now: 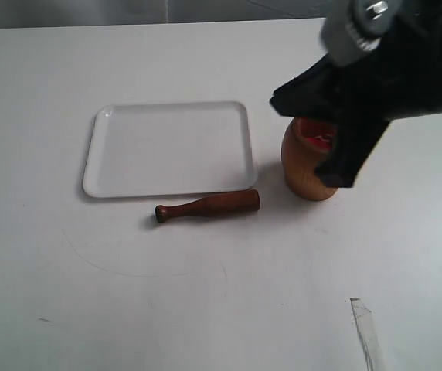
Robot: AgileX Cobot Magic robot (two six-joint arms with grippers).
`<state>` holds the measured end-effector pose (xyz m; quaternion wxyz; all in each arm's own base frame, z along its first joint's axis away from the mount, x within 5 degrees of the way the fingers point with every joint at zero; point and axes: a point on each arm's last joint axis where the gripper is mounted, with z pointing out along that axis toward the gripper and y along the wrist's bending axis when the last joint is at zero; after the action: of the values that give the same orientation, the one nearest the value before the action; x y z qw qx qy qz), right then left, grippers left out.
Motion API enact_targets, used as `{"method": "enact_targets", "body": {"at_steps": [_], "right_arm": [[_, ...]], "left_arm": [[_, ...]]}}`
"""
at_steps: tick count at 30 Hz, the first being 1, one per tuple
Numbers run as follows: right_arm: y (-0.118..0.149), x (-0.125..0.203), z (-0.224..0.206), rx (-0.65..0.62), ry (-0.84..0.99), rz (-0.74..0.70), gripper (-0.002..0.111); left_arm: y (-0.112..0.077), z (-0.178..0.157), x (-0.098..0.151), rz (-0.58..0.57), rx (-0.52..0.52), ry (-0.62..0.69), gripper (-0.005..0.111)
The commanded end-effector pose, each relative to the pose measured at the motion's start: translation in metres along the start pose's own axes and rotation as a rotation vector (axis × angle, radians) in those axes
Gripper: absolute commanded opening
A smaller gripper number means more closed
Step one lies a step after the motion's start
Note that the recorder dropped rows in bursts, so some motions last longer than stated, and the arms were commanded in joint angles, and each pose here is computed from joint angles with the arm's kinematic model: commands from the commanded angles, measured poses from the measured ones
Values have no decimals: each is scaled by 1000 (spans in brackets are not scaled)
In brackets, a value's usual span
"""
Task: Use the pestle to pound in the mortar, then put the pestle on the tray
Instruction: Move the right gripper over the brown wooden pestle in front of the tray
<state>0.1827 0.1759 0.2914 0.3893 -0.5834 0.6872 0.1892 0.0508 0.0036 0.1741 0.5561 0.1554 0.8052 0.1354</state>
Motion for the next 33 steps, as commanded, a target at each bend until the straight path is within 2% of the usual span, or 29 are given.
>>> {"method": "enact_targets", "body": {"at_steps": [1,5,8,15,17,21,28,33], "right_arm": [[5,4,50,5,75,-83,0],[7,12,90,46,120,-123,0],[10,9,112,29,135,-151,0],[7,-17,152,-10,126,-81,0],[7,-18,160,1,142,-18,0],[1,-16,164,68,168,35,0],[-12,-20,141,204,240,-1,0],[-32,-13,112,490,396,125,0]], "left_arm": [[-1,0,0,-12,8,-7,0],[-1,0,0,-12,8,-7,0],[-1,0,0,-12,8,-7,0],[-1,0,0,-12,8,-7,0],[-1,0,0,-12,8,-7,0],[-1,0,0,-12,8,-7,0],[-1,0,0,-12,8,-7,0],[-1,0,0,-12,8,-7,0]]}}
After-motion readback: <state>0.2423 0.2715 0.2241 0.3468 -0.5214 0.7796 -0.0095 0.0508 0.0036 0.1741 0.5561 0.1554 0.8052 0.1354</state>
